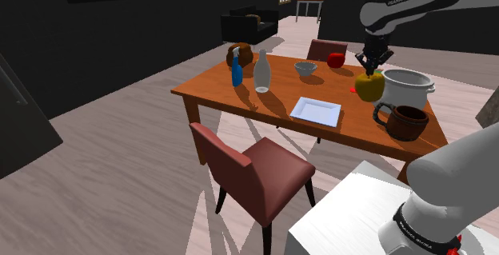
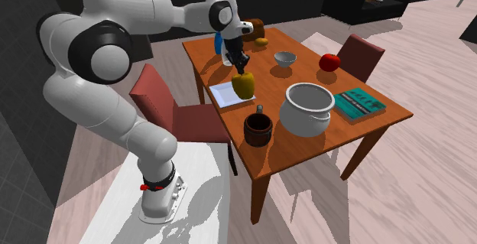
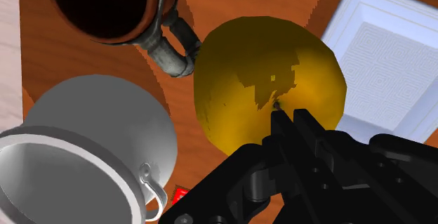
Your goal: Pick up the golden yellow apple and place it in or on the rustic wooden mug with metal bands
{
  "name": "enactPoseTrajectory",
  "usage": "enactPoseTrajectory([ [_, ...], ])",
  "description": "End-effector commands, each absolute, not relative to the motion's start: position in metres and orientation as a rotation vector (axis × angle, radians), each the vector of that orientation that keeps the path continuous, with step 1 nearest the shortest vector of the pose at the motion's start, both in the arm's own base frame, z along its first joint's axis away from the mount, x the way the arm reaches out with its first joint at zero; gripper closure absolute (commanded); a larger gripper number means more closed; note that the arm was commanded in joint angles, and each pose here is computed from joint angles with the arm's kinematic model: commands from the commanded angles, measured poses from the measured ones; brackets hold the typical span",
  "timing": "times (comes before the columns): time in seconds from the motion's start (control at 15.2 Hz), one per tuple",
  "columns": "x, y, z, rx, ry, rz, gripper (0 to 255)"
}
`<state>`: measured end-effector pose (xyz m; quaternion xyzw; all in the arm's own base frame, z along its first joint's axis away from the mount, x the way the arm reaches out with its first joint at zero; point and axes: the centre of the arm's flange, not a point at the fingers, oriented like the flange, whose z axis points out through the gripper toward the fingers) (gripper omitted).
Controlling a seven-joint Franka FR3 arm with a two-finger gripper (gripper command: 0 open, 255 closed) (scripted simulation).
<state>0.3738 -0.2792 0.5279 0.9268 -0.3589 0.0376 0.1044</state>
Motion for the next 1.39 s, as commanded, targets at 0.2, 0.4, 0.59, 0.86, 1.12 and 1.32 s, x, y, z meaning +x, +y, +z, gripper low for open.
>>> enactPoseTrajectory([
  [0.2,0.374,-0.279,0.555,2.733,-1.058,0.111,255],
  [0.4,0.374,-0.279,0.571,2.733,-1.058,0.111,255],
  [0.59,0.374,-0.279,0.587,2.733,-1.058,0.111,255],
  [0.86,0.342,-0.296,0.605,2.733,-1.058,0.111,255],
  [1.12,0.300,-0.319,0.627,2.733,-1.058,0.111,255],
  [1.32,0.269,-0.336,0.644,2.733,-1.058,0.111,255],
])
